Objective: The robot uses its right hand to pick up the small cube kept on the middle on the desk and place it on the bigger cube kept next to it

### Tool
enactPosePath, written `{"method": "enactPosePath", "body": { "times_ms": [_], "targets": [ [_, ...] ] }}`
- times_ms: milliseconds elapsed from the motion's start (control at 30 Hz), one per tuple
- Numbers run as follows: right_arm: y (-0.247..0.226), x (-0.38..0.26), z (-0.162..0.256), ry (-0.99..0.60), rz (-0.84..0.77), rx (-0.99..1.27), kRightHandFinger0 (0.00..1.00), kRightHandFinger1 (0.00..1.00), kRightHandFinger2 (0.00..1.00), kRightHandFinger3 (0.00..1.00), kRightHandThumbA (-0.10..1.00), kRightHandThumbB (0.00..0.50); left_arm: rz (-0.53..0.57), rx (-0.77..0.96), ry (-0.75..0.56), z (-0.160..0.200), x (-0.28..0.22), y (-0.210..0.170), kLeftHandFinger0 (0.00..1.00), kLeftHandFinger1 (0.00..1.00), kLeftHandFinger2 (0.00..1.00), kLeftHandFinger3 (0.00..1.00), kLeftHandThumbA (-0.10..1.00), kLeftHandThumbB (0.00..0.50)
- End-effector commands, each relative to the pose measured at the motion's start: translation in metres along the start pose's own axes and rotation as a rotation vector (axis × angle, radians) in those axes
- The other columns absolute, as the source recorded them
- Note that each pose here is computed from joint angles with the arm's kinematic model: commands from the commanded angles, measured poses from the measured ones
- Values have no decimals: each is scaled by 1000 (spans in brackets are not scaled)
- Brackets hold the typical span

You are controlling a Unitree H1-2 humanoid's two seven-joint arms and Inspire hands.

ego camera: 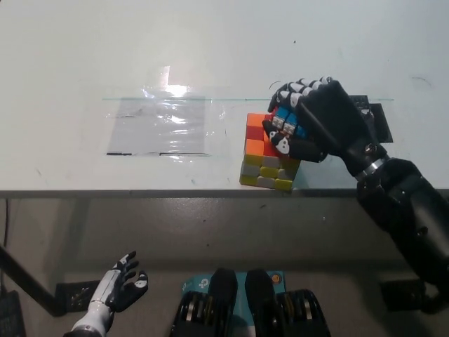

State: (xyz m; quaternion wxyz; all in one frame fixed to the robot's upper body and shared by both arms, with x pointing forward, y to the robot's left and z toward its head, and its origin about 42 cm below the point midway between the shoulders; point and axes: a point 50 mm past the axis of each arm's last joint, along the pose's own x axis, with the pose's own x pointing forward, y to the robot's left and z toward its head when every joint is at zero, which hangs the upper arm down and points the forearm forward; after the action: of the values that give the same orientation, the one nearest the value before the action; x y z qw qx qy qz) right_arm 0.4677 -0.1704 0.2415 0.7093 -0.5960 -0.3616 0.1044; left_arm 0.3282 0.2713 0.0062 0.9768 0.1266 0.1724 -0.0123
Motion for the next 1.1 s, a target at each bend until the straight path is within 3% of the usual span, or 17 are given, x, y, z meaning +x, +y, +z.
{"method": "enactPosePath", "body": {
  "times_ms": [0,67,200,267,400,500,567,900,1033,1067],
  "targets": [
    [-10,12,-1,-14,-86,20,0,201,559,308,-100,213,17,17,-57,16,7,9,1000,1000,1000,1000,299,292],
    [-5,13,0,4,-75,18,0,176,470,214,-100,209,20,13,-56,17,7,8,1000,1000,1000,1000,295,302],
    [-1,15,2,6,-72,33,0,175,446,186,-100,218,19,22,-58,20,7,9,1000,1000,1000,1000,292,291],
    [2,18,4,-10,-82,33,0,255,563,239,-100,211,16,34,-62,19,8,10,1000,1000,1000,1000,310,296],
    [3,24,9,-38,-104,55,0,267,582,278,-100,187,14,24,-53,20,7,10,1000,1000,1000,1000,293,288],
    [2,29,13,-45,-96,45,0,273,597,310,-100,218,13,28,-55,19,7,10,1000,1000,1000,1000,297,296],
    [0,34,18,-48,-74,24,0,298,639,347,-100,182,12,29,-60,19,7,11,1000,1000,1000,1000,291,298],
    [0,36,26,-56,-63,54,0,269,592,314,-100,179,9,30,-59,18,7,11,1000,1000,1000,1000,295,301],
    [3,31,21,-65,-72,14,0,271,610,336,-100,212,13,43,-52,18,6,11,1000,1000,1000,1000,317,304],
    [3,30,20,-57,-59,12,0,279,615,354,-100,194,12,40,-54,17,7,11,1000,1000,1000,1000,314,311]
  ]
}}
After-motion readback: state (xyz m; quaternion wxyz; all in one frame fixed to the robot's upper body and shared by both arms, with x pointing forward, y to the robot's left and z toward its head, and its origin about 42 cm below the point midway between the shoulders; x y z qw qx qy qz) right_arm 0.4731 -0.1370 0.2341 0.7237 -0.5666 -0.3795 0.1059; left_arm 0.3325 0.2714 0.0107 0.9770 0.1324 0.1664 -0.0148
